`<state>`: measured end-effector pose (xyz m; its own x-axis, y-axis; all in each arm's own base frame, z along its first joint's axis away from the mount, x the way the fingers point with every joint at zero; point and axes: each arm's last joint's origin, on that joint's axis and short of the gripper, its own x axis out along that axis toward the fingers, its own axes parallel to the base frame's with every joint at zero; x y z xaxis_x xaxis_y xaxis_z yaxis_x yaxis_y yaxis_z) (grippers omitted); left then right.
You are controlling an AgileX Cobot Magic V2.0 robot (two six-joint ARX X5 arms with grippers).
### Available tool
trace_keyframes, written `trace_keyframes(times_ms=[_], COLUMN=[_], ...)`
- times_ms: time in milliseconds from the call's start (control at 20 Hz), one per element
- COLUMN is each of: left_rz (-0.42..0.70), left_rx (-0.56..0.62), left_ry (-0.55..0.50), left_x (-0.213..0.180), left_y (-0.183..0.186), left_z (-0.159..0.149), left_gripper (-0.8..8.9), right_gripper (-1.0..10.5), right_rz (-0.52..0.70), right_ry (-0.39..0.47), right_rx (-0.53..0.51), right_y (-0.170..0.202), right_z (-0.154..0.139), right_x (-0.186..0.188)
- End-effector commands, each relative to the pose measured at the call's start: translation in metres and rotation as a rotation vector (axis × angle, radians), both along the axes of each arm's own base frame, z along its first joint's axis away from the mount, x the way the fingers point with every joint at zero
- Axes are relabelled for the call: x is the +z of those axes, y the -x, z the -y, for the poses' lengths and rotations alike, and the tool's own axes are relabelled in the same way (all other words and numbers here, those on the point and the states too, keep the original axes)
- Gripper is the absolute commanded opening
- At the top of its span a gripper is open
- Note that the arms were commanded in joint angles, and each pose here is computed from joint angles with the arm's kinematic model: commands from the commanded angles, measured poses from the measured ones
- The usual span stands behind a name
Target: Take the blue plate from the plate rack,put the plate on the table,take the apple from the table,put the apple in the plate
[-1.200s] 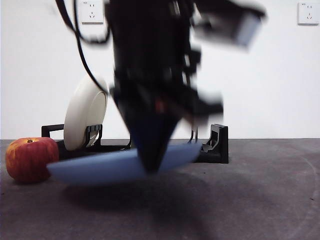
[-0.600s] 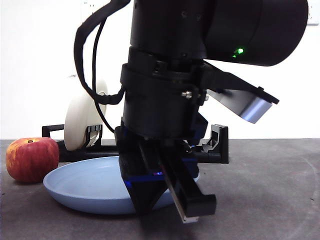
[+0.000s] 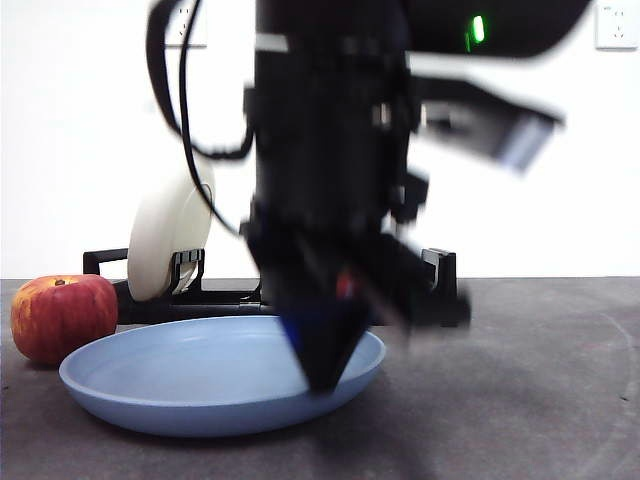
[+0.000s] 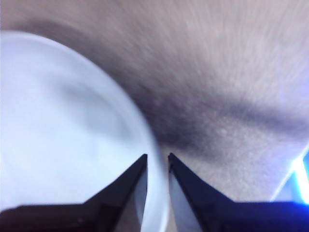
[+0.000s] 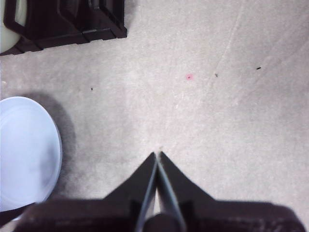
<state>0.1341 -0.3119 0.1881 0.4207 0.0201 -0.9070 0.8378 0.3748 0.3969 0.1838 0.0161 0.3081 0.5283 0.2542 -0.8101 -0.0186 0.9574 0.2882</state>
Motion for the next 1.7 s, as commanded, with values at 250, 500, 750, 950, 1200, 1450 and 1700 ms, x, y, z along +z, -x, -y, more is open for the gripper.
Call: trace_keyframes(times_ms=[250,500,750,950,1200,1450,1700], left_rz=[0.025,0.099,0.161,0.161,0.116,0.104,0.117], left_rx=[0.027,0.038,0.053,0.161,0.273,0.309,0.295], left_ry=[0.285,0.551,0.753,0.784,0.738,0.777,0.842], left_x=[0.07,0.141,0.19,0.201,0.198,0.199,0.203], left_y=[0.013,0.034,0.057,0.072,0.087,0.097,0.104], left_z=[-0.023,-0.069,-0.132,-0.178,-0.219,-0.245,-0.264], left_gripper=[0.58,-0.09,-0.08,-0.08,-0.08,-0.09,-0.08], right_gripper=[0.0,0.0,0.5,0.6,0.6,0.7,1.7], right_rz=[-0.009,-0.02,0.041,0.154,0.128,0.091,0.094], right_ry=[-0.021,-0.14,-0.15,-0.259,-0.274,-0.15,-0.061], right_rx=[0.01,0.15,0.3,0.416,0.6,0.766,0.822], right_y=[0.001,0.003,0.006,0.007,-0.004,-0.028,-0.041], right_z=[-0.001,-0.009,-0.051,-0.105,-0.186,-0.278,-0.328], right_x=[0.0,0.001,0.006,0.015,0.005,-0.001,-0.003])
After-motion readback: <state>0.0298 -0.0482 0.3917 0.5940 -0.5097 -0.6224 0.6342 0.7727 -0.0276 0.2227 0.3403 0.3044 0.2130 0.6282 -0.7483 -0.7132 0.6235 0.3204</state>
